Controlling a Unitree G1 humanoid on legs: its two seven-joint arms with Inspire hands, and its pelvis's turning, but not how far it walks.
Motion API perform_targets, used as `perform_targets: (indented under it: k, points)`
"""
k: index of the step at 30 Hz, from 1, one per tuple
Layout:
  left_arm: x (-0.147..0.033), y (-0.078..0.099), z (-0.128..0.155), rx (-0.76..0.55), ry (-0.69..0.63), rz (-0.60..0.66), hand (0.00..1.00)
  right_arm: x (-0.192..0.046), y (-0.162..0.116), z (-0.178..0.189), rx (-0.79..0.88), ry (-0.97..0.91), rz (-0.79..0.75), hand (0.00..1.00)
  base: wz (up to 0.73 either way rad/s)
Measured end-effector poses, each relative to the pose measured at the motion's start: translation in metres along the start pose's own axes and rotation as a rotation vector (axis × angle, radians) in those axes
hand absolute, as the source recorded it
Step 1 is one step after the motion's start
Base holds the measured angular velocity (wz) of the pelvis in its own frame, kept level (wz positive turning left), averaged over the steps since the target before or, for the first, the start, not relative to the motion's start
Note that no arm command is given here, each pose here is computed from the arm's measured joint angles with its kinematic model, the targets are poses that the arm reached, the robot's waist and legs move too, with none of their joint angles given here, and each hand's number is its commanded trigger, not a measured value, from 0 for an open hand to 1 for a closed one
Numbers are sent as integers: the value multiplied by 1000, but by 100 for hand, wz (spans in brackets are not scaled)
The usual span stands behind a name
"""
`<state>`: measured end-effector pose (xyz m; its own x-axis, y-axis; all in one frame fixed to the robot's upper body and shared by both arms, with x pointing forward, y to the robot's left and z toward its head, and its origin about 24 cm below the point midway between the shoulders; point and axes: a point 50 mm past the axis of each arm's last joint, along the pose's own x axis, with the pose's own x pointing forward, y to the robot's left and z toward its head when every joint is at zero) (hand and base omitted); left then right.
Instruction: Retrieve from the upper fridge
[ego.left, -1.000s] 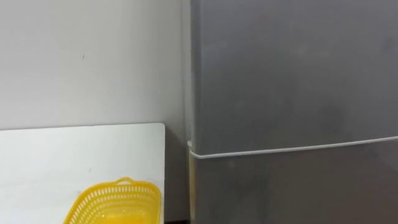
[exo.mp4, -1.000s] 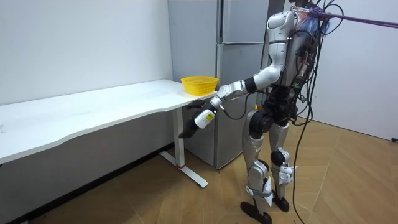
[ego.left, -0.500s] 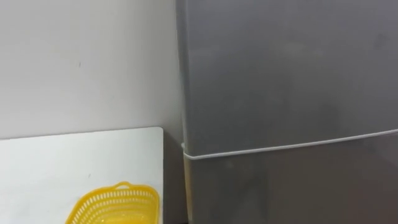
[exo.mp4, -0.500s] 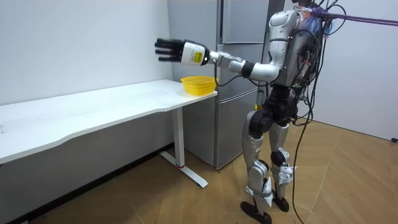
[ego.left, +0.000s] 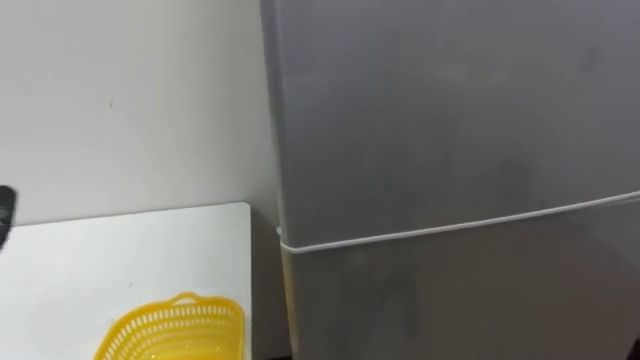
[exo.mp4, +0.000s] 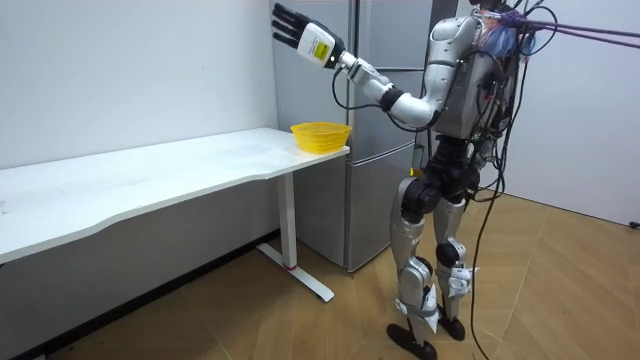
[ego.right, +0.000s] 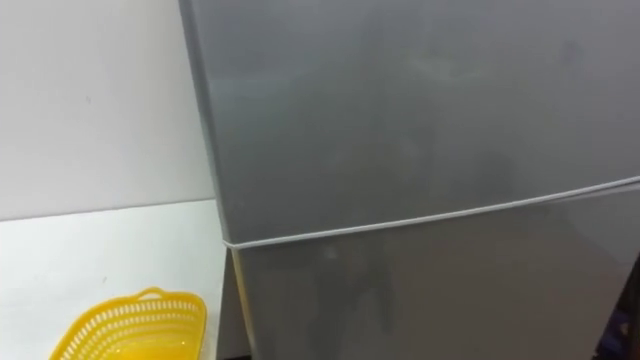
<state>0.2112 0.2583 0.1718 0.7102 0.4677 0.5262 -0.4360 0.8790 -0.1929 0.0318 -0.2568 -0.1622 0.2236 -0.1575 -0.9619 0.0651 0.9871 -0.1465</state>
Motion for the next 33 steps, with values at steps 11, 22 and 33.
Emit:
perform_targets:
  k: [11,22,33]
  points:
    - [5,-59,10,-120,-16,-510,0,1,-5,11,-12,-14,7,0,-5]
    - [0,-72,8,-245,69,-751,0,1,-10,5,-51,45,-4,0,-3]
    - [-3,-75,7,-245,90,-824,0,-2,-12,-13,-238,173,0,0,-2]
